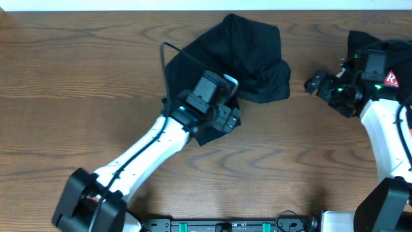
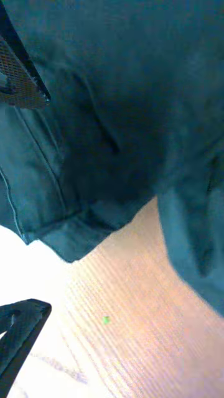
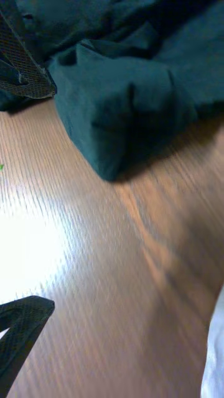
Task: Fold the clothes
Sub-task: 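Reach the left gripper to the pants' lower edge and grasp it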
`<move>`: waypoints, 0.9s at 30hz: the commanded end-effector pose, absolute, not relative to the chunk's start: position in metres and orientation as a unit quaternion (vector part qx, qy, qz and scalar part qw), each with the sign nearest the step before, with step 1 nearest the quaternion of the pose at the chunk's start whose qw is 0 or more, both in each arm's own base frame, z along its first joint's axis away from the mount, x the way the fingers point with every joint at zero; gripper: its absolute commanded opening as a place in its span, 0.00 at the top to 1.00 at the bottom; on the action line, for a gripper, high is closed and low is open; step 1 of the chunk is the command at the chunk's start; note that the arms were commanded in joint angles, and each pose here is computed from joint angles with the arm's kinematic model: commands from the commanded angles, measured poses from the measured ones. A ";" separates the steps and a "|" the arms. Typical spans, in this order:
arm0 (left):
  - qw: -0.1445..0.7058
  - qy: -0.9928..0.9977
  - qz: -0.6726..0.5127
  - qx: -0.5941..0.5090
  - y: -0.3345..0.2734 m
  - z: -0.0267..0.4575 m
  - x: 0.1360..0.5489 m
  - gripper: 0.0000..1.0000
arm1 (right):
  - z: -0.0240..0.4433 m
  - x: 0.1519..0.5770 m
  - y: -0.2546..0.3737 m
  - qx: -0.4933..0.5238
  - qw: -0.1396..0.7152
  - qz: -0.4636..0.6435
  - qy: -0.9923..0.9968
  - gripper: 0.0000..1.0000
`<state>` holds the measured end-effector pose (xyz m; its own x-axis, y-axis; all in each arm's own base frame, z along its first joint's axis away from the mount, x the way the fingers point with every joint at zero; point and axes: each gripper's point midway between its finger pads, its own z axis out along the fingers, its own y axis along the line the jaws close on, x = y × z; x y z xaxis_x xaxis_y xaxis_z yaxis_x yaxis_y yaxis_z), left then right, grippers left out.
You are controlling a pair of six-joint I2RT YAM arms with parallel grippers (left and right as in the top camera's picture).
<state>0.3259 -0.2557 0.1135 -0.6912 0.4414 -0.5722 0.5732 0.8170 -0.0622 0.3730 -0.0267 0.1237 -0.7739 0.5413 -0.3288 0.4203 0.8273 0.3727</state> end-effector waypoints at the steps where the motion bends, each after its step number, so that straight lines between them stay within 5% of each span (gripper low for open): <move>1: 0.276 0.917 -0.071 0.279 -0.257 0.097 0.330 0.02 | 0.123 0.370 -0.034 0.279 0.209 0.147 0.926 0.01; 11: 0.271 0.915 -0.052 0.296 -0.276 0.056 0.338 0.02 | 0.121 0.365 -0.036 0.268 0.203 0.142 0.931 0.01; 27: 0.334 0.920 -0.014 0.206 -0.276 0.069 0.364 0.02 | 0.119 0.361 -0.035 0.270 0.193 0.141 0.933 0.01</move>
